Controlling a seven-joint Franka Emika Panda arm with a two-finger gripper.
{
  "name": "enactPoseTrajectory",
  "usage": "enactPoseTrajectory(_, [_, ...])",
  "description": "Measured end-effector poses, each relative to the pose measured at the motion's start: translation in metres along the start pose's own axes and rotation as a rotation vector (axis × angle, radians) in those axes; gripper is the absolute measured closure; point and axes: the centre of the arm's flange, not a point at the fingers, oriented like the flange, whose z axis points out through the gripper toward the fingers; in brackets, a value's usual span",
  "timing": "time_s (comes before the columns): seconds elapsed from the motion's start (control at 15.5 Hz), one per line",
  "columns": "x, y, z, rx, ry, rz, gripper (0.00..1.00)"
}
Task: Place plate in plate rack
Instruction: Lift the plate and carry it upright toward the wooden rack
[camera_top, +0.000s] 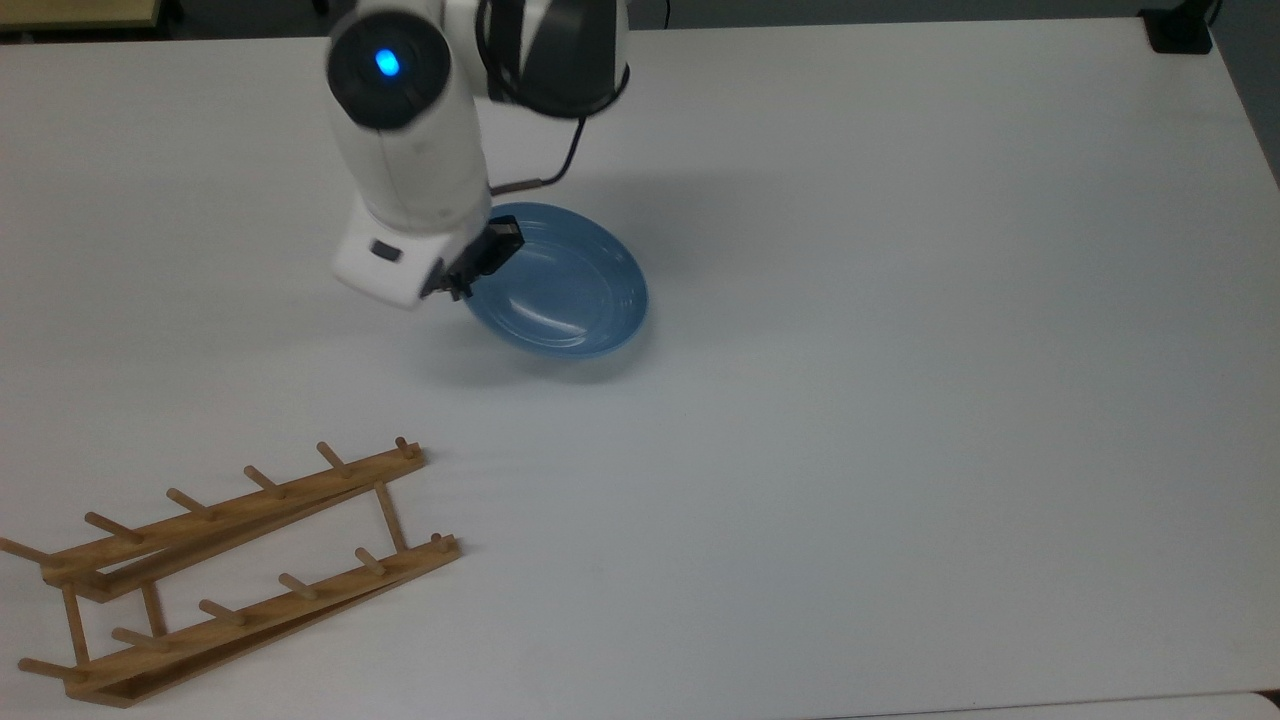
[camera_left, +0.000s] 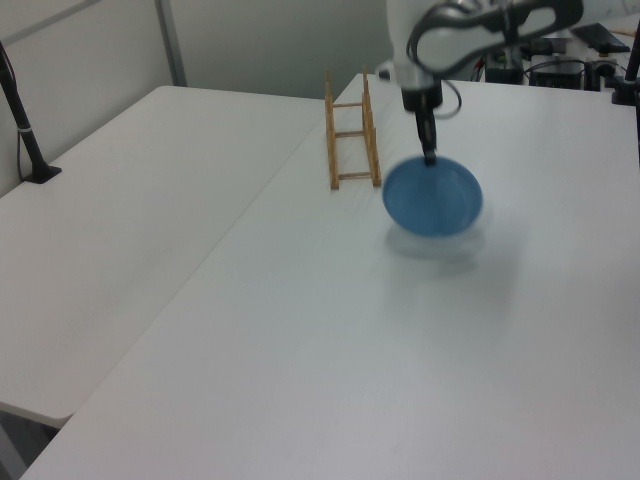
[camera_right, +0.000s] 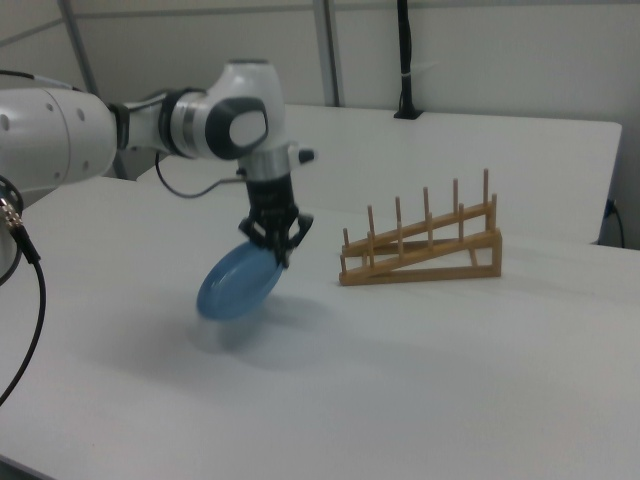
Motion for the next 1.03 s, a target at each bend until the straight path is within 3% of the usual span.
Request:
enactPoseTrajectory(0.26, [0.003,0.043,-0.080,-0.151,0.297,0.163,0.95])
enactPoseTrajectory(0.52, [-0.003,0.081,-0.113,-0.258,0.534,0.349,0.95])
enactPoseTrajectory(0.84, [-0.027,0.123,-0.141,-0.350,0.715,0.539,0.95])
enactPoseTrajectory(1.03, [-0.040,0.142,-0.152,-0.442,0.786,0.638,0.95])
